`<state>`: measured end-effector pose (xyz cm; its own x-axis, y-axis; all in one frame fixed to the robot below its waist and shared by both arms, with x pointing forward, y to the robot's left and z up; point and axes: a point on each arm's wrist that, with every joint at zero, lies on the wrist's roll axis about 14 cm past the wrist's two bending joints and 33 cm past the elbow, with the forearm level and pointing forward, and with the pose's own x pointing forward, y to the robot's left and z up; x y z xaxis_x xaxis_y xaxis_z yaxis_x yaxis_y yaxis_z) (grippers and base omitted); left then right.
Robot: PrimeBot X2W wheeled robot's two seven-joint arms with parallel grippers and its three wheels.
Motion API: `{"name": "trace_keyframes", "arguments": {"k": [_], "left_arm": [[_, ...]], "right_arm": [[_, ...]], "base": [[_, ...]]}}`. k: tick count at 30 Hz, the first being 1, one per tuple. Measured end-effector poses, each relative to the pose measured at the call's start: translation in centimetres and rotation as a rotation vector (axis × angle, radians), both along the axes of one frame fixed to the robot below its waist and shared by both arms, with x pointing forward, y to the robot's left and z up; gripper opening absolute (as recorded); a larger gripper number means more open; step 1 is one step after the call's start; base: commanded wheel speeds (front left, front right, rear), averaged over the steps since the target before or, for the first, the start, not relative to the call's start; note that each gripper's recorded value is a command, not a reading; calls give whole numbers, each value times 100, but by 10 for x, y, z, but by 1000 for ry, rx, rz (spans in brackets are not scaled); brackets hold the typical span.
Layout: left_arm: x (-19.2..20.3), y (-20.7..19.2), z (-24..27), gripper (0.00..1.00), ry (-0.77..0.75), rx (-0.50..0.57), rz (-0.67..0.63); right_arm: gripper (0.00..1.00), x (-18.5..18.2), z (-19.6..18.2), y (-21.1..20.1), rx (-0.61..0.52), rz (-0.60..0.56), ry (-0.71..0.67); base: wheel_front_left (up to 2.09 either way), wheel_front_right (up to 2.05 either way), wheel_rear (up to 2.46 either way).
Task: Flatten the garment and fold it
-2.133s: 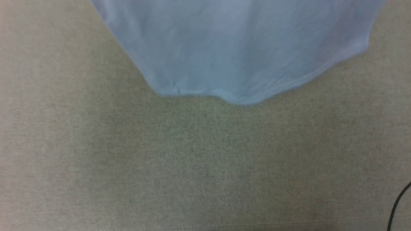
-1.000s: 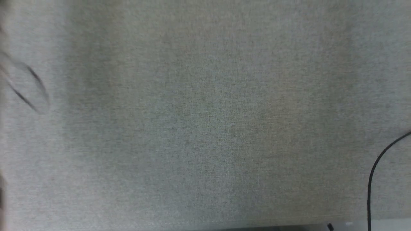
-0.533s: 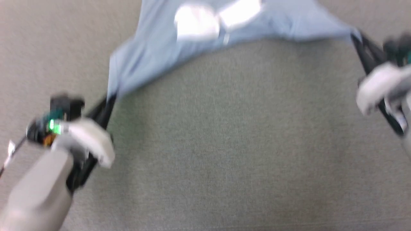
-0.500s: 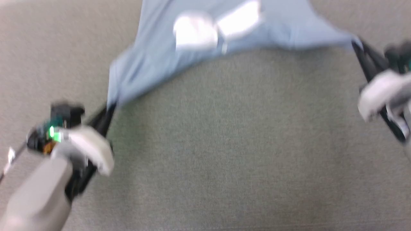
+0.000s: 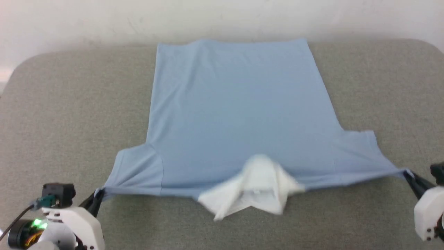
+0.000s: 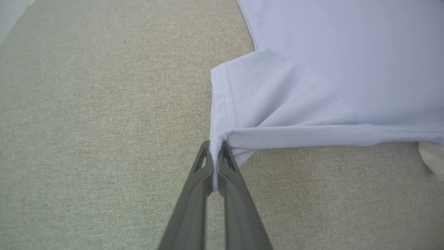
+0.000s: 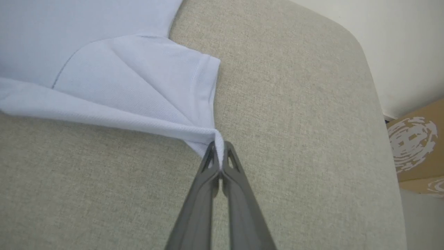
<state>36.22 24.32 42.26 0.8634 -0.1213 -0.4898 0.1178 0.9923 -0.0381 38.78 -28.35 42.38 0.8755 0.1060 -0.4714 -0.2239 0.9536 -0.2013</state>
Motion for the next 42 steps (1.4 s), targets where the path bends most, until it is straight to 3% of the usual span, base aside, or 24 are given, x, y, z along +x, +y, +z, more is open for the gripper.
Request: {"name": "trace_keyframes", "arguments": {"k": [8,16,17,18,24,31,42], "left_arm": [[-35,2,-8,0,53,-35,46],[-53,-14,-9,0,87,-95,54],[-53,-16,-8,0,85,-103,55],[-53,-19,-6,0,82,-115,54],[-44,-41,11,0,37,-191,49],[-33,-70,29,0,-1,-265,45],[-19,-94,5,0,62,-271,39]], "right_arm": [[0,-55,-31,7,72,-49,221],[0,-63,-25,3,72,-56,280],[16,-61,-23,3,73,-57,283],[100,-57,-20,4,77,-59,274],[100,-15,9,21,122,-35,208],[100,74,62,54,166,39,88],[100,206,49,57,95,-7,211]], "base": [[0,0,0],[0,0,0],[0,0,0],[0,0,0],[0,0,0],[0,0,0],[0,0,0]]}}
